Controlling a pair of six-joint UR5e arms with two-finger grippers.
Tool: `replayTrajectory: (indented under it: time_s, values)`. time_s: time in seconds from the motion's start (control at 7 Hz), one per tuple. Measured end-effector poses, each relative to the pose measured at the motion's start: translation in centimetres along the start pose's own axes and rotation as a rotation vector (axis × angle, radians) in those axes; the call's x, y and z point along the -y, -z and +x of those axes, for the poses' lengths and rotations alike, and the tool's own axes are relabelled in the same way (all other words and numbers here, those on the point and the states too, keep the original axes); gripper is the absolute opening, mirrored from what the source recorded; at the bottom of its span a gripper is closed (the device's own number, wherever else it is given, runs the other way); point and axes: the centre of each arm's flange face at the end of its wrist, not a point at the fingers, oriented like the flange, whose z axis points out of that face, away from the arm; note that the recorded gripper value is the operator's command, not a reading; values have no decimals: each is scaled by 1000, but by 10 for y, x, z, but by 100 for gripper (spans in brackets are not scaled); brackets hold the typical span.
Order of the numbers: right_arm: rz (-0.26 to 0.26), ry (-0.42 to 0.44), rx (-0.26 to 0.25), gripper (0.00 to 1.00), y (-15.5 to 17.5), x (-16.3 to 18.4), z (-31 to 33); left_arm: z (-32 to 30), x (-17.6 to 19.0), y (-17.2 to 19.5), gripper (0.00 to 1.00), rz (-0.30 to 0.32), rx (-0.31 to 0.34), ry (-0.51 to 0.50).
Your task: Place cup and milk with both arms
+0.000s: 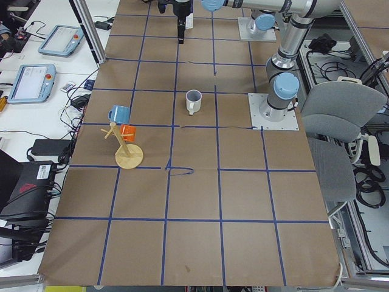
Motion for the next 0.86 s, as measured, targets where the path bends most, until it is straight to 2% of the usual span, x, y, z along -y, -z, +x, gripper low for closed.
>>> replayTrajectory:
  time_s: [0.29,0.43,0.57,0.86]
  values:
    - [-10,-24,3,100,-7,5,33,-2,-8,-44,100,-79,2,8]
    - [-21,14,4,100,-13,7,52,-7,-12,-76,100,-124,2,18]
    - [-35,68,6,100,-20,8,65,-12,-13,-110,100,-145,2,28]
    - [-96,109,26,100,-54,17,77,-28,-19,-183,100,-128,26,-6]
